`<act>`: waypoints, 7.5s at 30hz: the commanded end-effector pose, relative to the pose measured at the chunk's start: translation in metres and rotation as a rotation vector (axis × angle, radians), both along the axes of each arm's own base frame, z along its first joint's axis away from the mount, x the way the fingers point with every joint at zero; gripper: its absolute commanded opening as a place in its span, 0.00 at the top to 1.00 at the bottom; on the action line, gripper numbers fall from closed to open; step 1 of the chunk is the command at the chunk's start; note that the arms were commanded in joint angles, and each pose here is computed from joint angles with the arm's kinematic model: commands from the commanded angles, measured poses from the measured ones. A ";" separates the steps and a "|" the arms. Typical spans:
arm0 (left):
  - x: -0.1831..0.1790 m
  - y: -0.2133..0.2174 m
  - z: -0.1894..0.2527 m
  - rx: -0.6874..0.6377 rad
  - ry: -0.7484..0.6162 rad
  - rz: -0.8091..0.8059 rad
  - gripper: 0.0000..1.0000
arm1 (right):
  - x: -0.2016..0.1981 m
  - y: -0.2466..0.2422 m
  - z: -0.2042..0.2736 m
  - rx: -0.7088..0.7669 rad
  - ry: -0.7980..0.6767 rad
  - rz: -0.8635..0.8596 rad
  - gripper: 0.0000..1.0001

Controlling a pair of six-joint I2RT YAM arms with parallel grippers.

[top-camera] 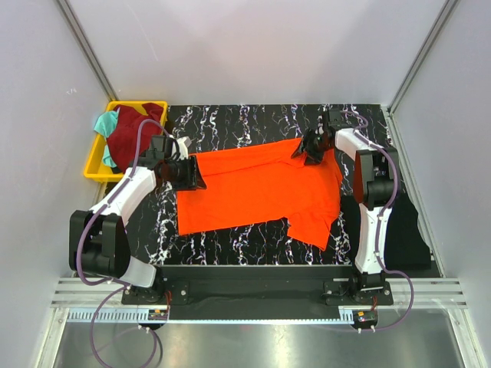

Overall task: Fold and stack the t-shirts
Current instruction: Fold the tshirt

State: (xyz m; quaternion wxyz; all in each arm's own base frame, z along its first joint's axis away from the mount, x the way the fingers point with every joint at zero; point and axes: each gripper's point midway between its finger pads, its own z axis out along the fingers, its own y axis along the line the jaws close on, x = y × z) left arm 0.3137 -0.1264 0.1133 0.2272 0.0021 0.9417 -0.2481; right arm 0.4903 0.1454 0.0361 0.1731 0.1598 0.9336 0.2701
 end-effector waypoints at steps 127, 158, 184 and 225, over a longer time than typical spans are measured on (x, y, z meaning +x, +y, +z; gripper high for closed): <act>-0.003 0.000 0.006 -0.102 -0.042 -0.007 0.44 | -0.027 0.010 0.029 0.176 0.274 -0.397 1.00; 0.014 -0.006 0.017 -0.158 -0.030 0.007 0.43 | -0.057 -0.032 0.076 -0.121 -0.078 -0.229 0.40; 0.156 0.000 -0.007 -0.148 0.004 0.232 0.39 | 0.099 -0.109 0.034 -0.393 -0.316 -0.001 0.14; 0.220 0.060 -0.077 -0.206 0.074 0.388 0.39 | 0.164 -0.124 0.003 -0.223 -0.244 -0.254 0.87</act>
